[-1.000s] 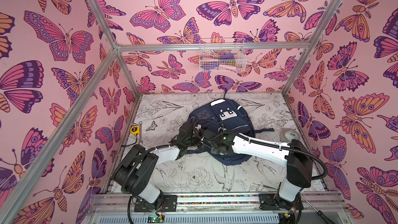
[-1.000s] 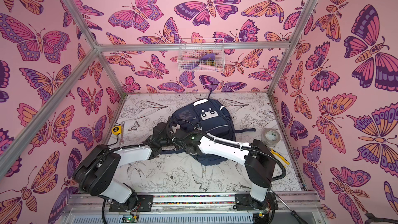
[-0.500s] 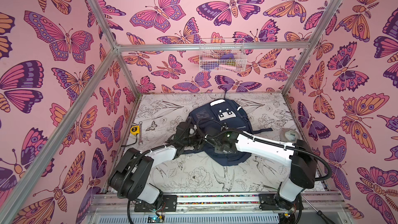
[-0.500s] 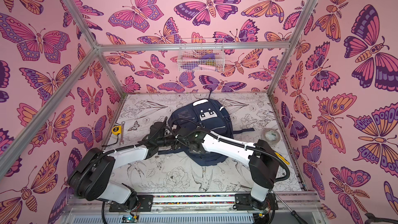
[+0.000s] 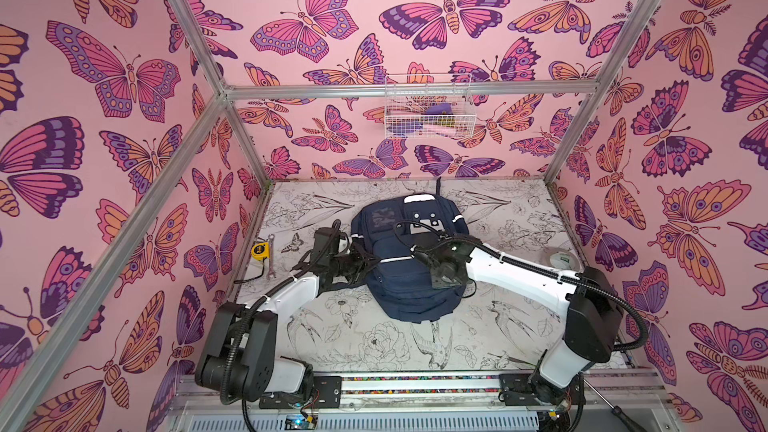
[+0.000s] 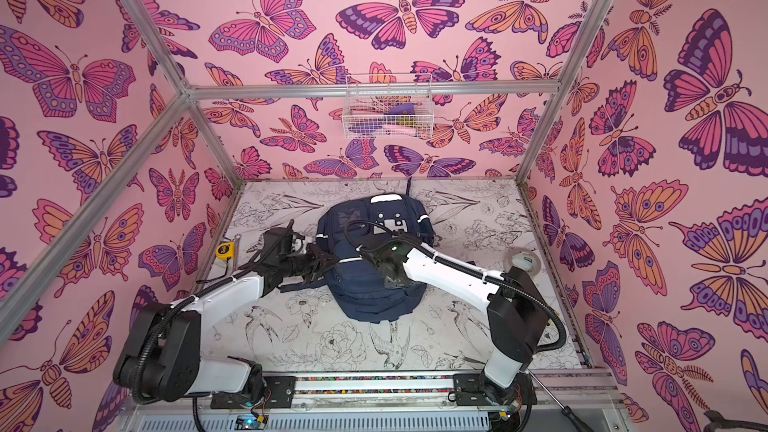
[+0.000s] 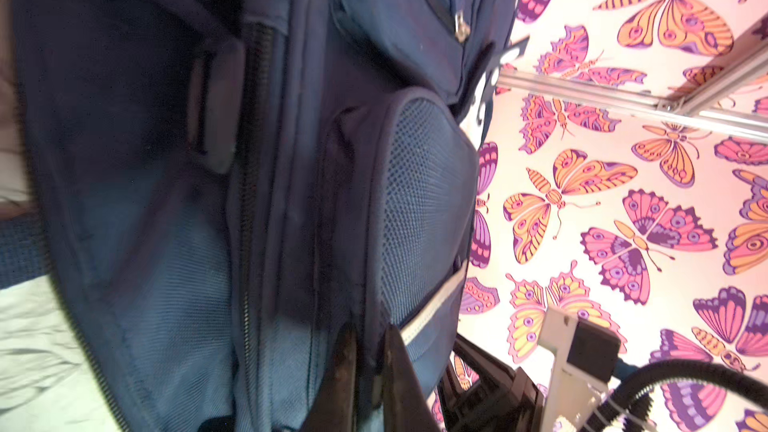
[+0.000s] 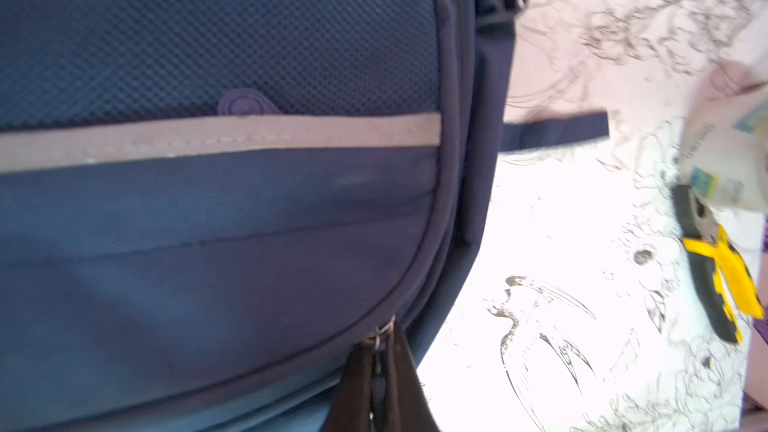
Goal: Pack the student bag
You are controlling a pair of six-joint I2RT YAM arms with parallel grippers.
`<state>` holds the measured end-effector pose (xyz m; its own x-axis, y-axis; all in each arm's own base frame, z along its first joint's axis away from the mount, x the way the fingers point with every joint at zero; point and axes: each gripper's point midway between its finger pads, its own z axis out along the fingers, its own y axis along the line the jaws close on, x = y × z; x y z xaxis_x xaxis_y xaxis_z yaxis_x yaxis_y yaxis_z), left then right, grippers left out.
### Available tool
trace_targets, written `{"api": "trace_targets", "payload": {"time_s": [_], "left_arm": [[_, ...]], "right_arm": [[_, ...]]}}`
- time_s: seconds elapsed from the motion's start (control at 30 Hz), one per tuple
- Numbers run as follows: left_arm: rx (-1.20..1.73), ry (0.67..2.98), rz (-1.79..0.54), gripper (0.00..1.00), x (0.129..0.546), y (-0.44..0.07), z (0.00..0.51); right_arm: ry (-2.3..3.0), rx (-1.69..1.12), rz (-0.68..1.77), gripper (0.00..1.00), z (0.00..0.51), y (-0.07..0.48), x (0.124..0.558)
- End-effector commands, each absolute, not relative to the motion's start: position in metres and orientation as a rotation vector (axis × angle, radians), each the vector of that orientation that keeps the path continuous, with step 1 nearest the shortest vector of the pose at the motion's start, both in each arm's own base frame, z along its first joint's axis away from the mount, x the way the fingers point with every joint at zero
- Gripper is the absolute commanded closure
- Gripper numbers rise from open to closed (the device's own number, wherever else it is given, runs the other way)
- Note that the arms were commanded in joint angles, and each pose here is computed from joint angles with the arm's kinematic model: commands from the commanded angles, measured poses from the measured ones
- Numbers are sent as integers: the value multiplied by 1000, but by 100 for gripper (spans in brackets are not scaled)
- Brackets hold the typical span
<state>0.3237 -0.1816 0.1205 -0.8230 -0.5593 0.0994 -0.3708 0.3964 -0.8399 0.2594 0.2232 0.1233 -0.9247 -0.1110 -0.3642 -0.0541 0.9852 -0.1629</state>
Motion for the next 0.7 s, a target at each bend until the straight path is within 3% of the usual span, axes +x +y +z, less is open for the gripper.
{"api": "trace_targets", "payload": {"time_s": [0.0, 0.07, 0.17, 0.27, 0.67], "left_arm": [[-912, 2393, -1228, 100, 345, -145, 118], [-903, 2393, -1248, 95, 347, -145, 123], [-899, 2399, -1237, 66, 340, -144, 128], [-914, 2404, -1172, 48, 326, -136, 132], [-868, 2458, -1224, 22, 269, -160, 164]], "right_arm": [[2856, -273, -112, 100, 119, 235, 247], [2878, -292, 64, 100, 119, 258, 244], [2868, -260, 71, 100, 124, 263, 249], [2868, -280, 76, 100, 126, 268, 251], [2824, -312, 295, 100, 141, 293, 252]]}}
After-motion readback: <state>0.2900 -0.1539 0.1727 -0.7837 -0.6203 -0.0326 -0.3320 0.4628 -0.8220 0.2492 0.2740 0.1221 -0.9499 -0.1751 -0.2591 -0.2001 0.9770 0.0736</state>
